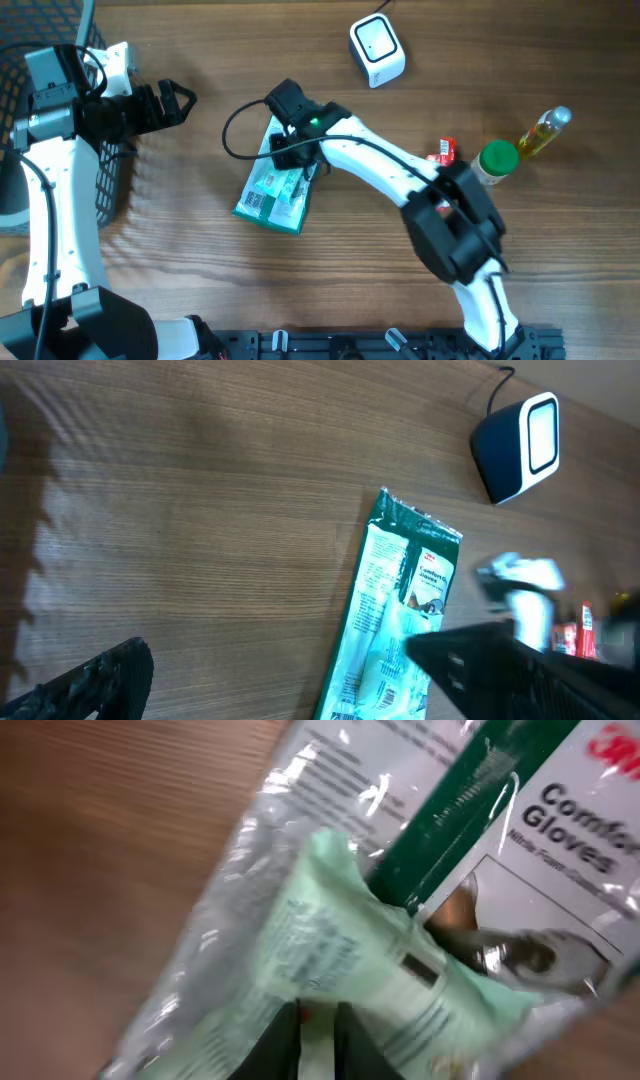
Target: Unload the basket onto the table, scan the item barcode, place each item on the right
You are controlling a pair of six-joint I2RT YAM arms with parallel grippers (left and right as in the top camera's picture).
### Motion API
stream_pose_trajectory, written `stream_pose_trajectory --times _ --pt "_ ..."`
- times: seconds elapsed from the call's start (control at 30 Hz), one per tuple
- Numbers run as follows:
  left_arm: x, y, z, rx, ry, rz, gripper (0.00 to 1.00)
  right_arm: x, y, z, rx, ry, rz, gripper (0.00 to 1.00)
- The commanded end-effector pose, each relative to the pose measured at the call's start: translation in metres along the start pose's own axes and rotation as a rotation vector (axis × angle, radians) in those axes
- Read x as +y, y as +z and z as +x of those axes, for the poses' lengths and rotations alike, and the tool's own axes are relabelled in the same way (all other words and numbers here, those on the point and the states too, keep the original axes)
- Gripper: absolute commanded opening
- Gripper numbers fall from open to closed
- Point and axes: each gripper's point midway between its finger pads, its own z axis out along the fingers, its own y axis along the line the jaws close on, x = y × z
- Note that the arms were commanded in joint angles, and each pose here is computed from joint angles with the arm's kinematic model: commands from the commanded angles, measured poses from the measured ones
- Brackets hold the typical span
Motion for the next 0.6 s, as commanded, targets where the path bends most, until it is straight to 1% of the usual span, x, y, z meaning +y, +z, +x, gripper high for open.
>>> stream_pose_trajectory --times 0.0,0.03,0.13,0.23,0.3,0.33,0.4,0.57 --pt "-0.002 0.001 -0.002 -0.002 0.018 0.009 1.00 -0.021 0.034 0.018 0.061 -0.026 0.080 0.16" --pt "-0.002 0.001 -0.002 -0.002 0.018 0.009 1.00 -0.022 0.035 0.020 0.066 -0.024 0.081 0.17" --pt "-0.002 0.001 -0.002 -0.002 0.018 0.009 1.00 -0.005 0.013 0.010 0.049 -0.024 0.020 0.27" --pt "-0.002 0.001 -0.002 -0.002 0.018 0.009 1.00 0.014 -0.037 -0.019 -0.062 -0.041 -0.023 0.36" --pt "-0.002 0.001 -0.002 -0.002 0.018 0.009 1.00 0.012 -0.065 -0.035 -0.145 -0.078 0.006 0.43" --pt "-0.002 0.001 -0.002 -0.002 0.018 0.009 1.00 0.009 -0.072 -0.039 -0.166 -0.097 0.026 0.47" --pt "-0.002 0.001 -0.002 -0.002 0.018 0.009 1.00 -0.003 -0.075 -0.042 -0.172 -0.104 0.068 0.51" --pt "-0.002 0.001 -0.002 -0.002 0.018 0.009 1.00 -0.026 -0.055 -0.029 -0.119 -0.069 0.099 0.52"
